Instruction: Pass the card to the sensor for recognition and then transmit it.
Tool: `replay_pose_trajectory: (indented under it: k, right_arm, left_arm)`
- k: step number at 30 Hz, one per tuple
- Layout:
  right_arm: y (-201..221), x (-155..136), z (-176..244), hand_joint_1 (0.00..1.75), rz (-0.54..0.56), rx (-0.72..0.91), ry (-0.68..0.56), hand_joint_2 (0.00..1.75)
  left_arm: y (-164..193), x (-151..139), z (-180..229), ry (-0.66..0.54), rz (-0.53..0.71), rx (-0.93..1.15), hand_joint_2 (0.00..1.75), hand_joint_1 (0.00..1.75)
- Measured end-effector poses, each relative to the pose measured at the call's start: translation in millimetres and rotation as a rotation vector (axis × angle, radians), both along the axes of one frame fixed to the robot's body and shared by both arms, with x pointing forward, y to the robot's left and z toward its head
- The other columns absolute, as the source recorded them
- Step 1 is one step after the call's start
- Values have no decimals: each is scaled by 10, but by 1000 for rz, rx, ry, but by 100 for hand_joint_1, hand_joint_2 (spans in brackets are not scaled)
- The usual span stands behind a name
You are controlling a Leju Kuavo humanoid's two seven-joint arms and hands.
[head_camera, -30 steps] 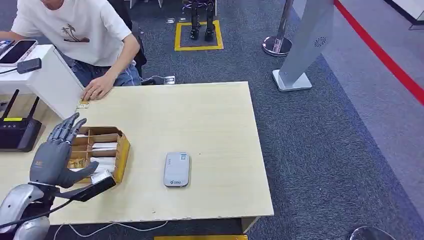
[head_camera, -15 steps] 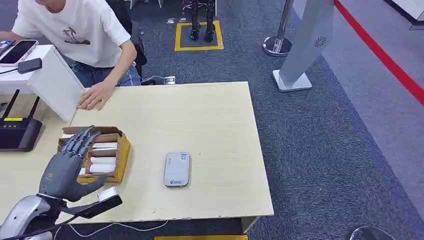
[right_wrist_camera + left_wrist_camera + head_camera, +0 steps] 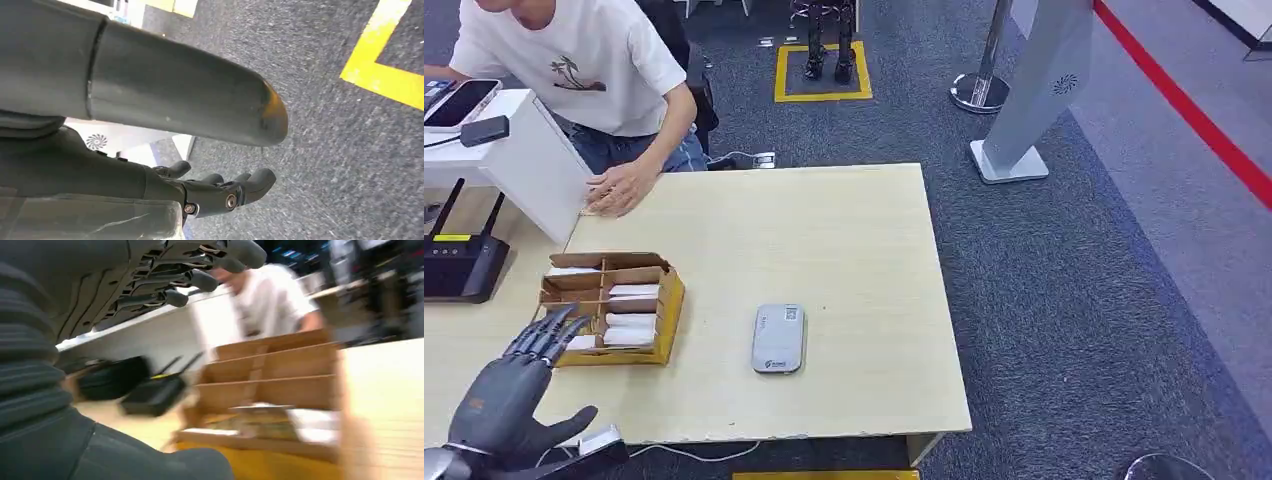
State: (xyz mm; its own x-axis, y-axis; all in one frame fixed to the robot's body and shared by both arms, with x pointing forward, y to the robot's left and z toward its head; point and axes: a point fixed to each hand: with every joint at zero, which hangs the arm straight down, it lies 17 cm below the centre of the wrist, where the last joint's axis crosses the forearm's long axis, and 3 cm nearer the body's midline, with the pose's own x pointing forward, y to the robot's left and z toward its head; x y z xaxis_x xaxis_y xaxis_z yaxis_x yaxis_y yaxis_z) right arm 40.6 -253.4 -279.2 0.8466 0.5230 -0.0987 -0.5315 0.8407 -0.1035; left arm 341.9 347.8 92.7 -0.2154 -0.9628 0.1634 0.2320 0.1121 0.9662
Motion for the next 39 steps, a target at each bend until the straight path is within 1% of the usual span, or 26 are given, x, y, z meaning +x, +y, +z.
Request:
replay_pose_trajectory:
  k: [1,5,8,11,17,22,25,28,34,39]
  right_arm:
    - [-3,-2,0,0,0,-2,1,0]
    - [-6,0,0,0,0,-2,1,0]
    - [-9,1,1,0,4,-3,1,0]
    - [-11,6,2,0,5,-5,2,0]
    - [-20,42,6,0,15,-9,-1,0]
    - [-16,73,10,0,22,-6,-3,0]
    - [-13,109,15,0,23,-5,-5,0]
    - [-3,140,20,0,26,0,-6,0]
    - [-8,149,21,0,34,-2,-6,0]
    - [-9,146,22,0,37,-3,-3,0]
  left_arm:
    - [85,-8,6,1,12,13,175,0]
    - [229,-38,-4,6,36,46,175,0]
    - [408,-29,-14,9,96,95,175,0]
    - [588,17,13,-1,128,155,175,0]
    - [838,225,77,-36,175,272,175,0]
    - [943,462,78,-33,210,275,175,0]
    - [929,626,53,-32,229,250,175,0]
    - [857,738,-70,-16,243,218,175,0]
    - [734,824,-224,10,247,176,175,0]
    - [606,875,-259,17,239,137,175,0]
